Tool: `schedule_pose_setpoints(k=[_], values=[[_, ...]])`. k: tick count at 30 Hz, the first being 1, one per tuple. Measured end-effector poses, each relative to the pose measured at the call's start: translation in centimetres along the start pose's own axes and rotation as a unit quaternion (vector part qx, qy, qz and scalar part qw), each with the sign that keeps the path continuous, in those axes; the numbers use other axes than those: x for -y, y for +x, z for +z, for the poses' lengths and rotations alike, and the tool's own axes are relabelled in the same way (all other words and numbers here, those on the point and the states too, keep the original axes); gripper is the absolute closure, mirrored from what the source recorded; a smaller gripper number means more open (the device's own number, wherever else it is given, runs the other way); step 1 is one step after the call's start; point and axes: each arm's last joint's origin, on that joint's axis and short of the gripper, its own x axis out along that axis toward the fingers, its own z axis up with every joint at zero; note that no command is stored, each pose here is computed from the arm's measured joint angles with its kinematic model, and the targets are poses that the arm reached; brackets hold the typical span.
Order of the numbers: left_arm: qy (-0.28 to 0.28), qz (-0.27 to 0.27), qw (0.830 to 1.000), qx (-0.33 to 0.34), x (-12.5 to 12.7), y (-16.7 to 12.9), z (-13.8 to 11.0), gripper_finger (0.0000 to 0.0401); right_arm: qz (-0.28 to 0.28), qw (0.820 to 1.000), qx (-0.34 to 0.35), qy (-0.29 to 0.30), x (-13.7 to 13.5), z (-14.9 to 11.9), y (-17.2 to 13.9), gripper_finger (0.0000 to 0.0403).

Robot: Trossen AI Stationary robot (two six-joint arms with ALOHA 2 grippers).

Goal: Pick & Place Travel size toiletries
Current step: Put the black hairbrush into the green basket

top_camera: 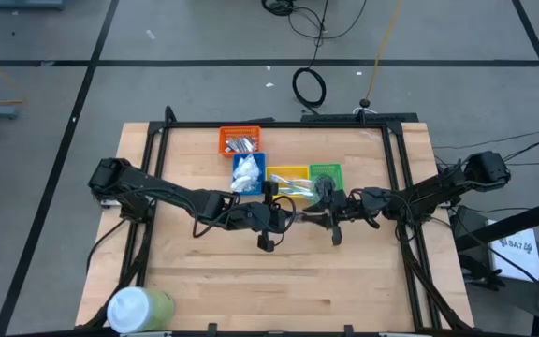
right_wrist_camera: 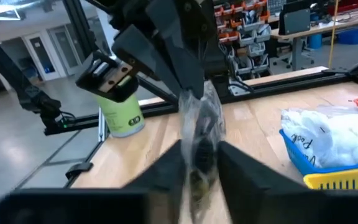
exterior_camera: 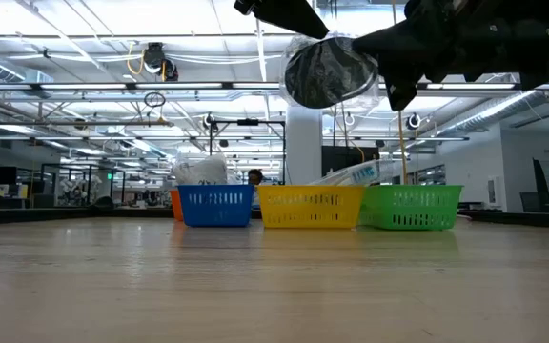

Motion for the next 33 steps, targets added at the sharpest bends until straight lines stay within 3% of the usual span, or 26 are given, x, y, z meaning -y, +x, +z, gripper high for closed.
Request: schedule_pose_setpoints(k=[4, 10, 16, 20, 22, 27, 33], values=[[-0.001, -0.001, 1.000, 0.001, 0.0, 0.0, 0.0, 0.0400, -0.002, 1.000, 0.003, -0.023, 0.0, 0.1, 0.0, 0.0387], [-0.024, -0.006, 0.999, 0.035, 0.6, -1.1, 1.0, 0.0373, -0.017, 0.999, 0.019, -0.039, 0.0, 0.6, -0.2, 0.0399], [-0.078, -0.024, 0.988, 0.134, 0.0, -7.7, 3.9, 0.0278, -0.060, 0.996, 0.024, -0.055, 0.1, 1.6, -1.2, 0.0401], [-0.095, -0.044, 0.985, 0.139, -1.2, -12.5, 3.9, 0.0210, -0.119, 0.990, 0.017, -0.081, 0.2, 2.7, -2.7, 0.0402], [-0.121, -0.053, 0.983, 0.128, -1.9, -14.3, 3.1, 0.0186, -0.183, 0.978, -0.003, -0.101, 0.5, 3.0, -3.9, 0.0402], [-0.165, -0.023, 0.981, 0.095, -2.2, -16.0, -1.5, 0.0163, -0.351, 0.921, -0.069, -0.150, 1.2, 2.5, -6.9, 0.0402], [-0.220, 0.044, 0.964, 0.143, -2.3, -18.0, -8.5, 0.0162, -0.399, 0.894, -0.136, -0.152, 1.8, 1.0, -8.0, 0.0402]])
